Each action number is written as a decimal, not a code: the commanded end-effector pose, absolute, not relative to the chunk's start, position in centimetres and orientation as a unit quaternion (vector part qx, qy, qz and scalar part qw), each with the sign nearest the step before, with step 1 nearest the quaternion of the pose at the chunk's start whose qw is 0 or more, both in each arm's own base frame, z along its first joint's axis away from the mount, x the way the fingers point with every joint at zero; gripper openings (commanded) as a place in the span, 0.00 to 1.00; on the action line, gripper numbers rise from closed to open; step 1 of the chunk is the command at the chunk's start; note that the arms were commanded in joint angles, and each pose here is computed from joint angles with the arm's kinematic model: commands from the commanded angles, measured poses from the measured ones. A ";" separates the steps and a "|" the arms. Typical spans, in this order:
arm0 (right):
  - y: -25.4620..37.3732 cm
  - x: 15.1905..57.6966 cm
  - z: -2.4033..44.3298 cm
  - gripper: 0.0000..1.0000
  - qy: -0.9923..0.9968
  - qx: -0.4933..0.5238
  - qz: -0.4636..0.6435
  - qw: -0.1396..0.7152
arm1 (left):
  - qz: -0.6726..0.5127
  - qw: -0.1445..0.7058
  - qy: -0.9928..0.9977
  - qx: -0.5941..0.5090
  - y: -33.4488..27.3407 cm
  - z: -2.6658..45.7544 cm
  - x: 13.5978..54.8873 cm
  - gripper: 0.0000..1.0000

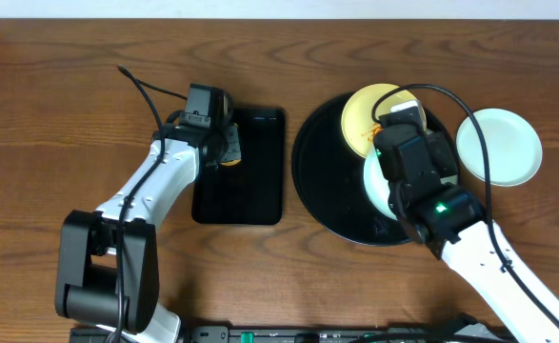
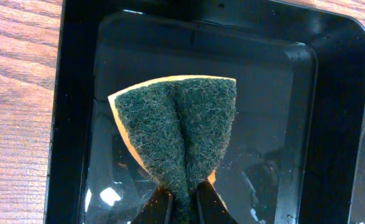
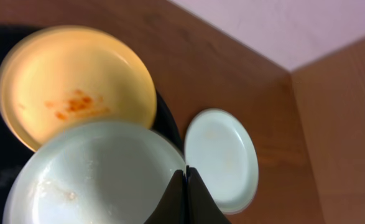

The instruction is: Clean dirty plates on tray and stack at the side

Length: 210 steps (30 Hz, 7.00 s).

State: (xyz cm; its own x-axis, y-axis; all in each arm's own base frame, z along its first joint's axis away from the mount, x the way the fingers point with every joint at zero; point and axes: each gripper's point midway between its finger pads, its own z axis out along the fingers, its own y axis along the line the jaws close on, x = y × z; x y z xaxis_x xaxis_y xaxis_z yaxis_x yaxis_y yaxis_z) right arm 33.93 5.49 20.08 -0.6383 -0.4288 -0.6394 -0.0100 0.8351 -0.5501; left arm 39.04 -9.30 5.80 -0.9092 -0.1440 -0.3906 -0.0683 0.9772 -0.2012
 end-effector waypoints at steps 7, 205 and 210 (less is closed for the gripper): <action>0.4 33.4 20.0 0.01 0.885 0.001 -0.254 0.390 | -0.090 0.208 0.972 -0.057 -9.2 5.9 39.1 0.07; 10.8 32.9 -0.8 0.01 0.989 0.029 0.137 -0.040 | -0.313 0.205 0.916 0.143 -36.4 2.6 32.6 0.07; 10.8 32.8 -0.8 0.01 0.989 0.029 0.137 -0.041 | -0.267 0.175 0.939 0.131 -34.7 -0.6 31.9 0.07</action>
